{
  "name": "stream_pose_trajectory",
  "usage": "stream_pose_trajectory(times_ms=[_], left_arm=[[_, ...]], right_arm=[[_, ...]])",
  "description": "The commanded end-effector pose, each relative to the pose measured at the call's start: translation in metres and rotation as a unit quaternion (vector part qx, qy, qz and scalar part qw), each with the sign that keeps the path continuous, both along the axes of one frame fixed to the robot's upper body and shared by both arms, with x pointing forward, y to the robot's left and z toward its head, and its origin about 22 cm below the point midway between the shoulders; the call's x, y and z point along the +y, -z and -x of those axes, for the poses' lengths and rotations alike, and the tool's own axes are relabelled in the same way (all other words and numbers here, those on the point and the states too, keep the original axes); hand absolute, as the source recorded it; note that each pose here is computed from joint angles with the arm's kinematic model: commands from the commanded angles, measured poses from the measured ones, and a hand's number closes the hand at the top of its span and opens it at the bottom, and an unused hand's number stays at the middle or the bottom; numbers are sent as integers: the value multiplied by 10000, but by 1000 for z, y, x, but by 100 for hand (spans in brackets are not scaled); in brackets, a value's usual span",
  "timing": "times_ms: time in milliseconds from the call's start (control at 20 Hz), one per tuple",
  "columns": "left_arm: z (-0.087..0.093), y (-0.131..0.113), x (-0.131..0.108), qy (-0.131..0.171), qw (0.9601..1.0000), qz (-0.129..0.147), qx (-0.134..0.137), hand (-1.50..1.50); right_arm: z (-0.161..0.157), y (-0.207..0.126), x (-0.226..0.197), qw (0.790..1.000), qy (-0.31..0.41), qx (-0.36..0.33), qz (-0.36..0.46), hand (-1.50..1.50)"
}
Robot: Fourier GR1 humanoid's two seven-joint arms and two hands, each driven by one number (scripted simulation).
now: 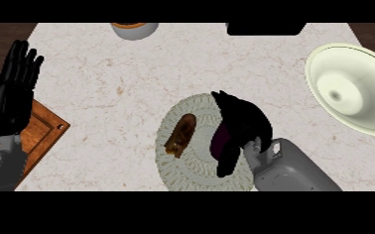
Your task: Pick the eggplant from the placemat and place it in the bowl
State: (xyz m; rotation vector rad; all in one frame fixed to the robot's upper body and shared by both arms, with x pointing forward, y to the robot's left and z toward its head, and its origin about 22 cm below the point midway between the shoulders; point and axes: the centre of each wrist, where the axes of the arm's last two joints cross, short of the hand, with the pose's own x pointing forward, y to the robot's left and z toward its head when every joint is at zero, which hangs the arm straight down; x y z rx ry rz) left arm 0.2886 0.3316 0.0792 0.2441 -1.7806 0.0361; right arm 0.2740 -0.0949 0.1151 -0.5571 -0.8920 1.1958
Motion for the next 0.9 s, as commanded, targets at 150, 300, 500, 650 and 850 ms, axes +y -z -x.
stream_pose_trajectory(times_ms=[150,300,500,650,850], left_arm=[[-9,-6,-1,20,10000,-53,-5,0],[7,14,-18,24,10000,-34,47,0],[-9,2,6,-68,9999,-13,-93,0],[4,-14,16,53,10000,-26,-15,0],[-14,-26,3,49,10000,41,-14,0]], right_arm=[[6,9,-5,9985,376,197,340,-150],[4,18,-9,9994,300,100,144,-150],[1,33,-5,9992,194,117,318,-150],[19,46,4,9988,290,152,355,-150],[3,62,-12,9982,268,304,440,-150]])
